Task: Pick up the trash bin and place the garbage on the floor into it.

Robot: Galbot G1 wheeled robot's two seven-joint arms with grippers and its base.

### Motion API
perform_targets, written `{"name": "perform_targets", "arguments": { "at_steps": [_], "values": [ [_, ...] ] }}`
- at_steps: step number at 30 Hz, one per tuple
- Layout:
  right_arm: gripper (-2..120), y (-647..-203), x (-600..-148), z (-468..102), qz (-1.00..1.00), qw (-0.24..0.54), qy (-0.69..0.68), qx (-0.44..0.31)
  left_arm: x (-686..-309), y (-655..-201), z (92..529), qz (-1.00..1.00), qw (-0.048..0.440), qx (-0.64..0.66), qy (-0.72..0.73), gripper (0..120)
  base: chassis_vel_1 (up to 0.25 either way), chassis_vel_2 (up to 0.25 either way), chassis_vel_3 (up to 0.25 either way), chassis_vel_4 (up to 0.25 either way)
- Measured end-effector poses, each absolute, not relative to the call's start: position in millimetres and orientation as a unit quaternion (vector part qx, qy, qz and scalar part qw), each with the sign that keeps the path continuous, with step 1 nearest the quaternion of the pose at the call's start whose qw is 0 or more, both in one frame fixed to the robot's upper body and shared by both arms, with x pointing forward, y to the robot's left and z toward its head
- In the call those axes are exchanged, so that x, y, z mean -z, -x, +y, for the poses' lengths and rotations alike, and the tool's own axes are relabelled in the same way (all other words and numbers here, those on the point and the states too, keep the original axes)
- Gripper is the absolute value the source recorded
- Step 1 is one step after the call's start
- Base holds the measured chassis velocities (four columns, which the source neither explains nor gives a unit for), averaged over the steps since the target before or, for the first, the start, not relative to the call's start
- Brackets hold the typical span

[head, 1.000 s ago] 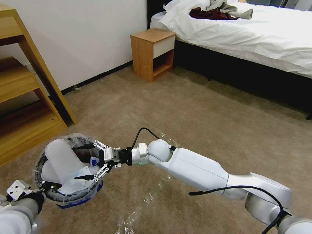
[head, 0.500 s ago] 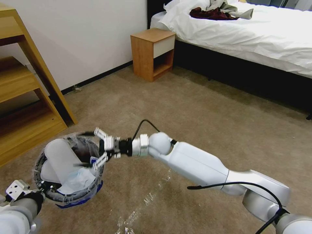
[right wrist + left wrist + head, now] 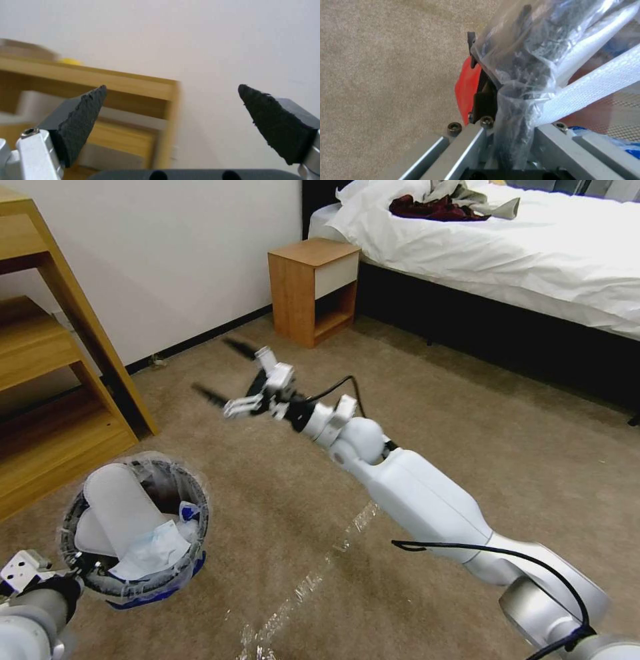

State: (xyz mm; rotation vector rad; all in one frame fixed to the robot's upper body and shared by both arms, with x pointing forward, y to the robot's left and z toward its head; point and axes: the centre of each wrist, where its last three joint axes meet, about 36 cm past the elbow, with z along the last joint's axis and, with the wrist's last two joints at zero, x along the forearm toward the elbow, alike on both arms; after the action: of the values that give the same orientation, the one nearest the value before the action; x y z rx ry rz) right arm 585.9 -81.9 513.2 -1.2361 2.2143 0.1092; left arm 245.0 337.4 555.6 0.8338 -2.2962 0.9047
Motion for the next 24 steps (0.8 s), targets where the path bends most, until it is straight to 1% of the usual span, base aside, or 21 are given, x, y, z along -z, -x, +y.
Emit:
{"name": "perform_targets", "arguments": {
  "at_steps": [2,3,6,8,10,12,15,16,19,20,24],
  "values": [
    [100,-584,-502,-100,0.865,0.285,0.409,-0.052,-556,-244,336,-0.850,0.265,-0.335,-0.308,0,0.000,0.000,0.000,0.000],
    [100,-584,-502,-100,0.865,0.285,0.409,-0.052,-556,-244,336,-0.850,0.265,-0.335,-0.308,0,0.000,0.000,0.000,0.000],
    [100,-574,-488,-136,0.908,0.265,0.316,-0.074,-557,-242,336,-0.850,0.266,-0.334,-0.309,0,0.000,0.000,0.000,0.000],
    [100,-573,-488,-139,0.910,0.264,0.311,-0.075,-557,-242,336,-0.850,0.266,-0.333,-0.310,0,0.000,0.000,0.000,0.000],
    [100,-559,-484,-173,0.929,0.260,0.254,-0.077,-557,-242,337,-0.850,0.266,-0.333,-0.310,0,0.000,0.000,0.000,0.000],
    [100,-555,-482,-181,0.931,0.259,0.244,-0.077,-557,-242,337,-0.850,0.266,-0.333,-0.310,0,0.000,0.000,0.000,0.000],
    [100,-518,-464,-228,0.949,0.246,0.182,-0.069,-557,-241,337,-0.849,0.265,-0.334,-0.311,0,0.000,0.000,0.000,0.000],
    [100,-518,-464,-228,0.949,0.246,0.182,-0.069,-557,-241,337,-0.849,0.265,-0.334,-0.311,0,0.000,0.000,0.000,0.000],
    [100,-489,-448,-246,0.958,0.236,0.142,-0.077,-555,-238,336,-0.847,0.266,-0.339,-0.312,0,0.000,0.000,0.000,0.000],
    [100,-489,-448,-246,0.958,0.236,0.142,-0.077,-555,-238,336,-0.847,0.266,-0.339,-0.312,0,0.000,0.000,0.000,0.000],
    [100,-461,-429,-260,0.965,0.231,0.094,-0.077,-555,-238,336,-0.849,0.262,-0.336,-0.312,0,0.000,0.000,0.000,0.000]
  ]
}}
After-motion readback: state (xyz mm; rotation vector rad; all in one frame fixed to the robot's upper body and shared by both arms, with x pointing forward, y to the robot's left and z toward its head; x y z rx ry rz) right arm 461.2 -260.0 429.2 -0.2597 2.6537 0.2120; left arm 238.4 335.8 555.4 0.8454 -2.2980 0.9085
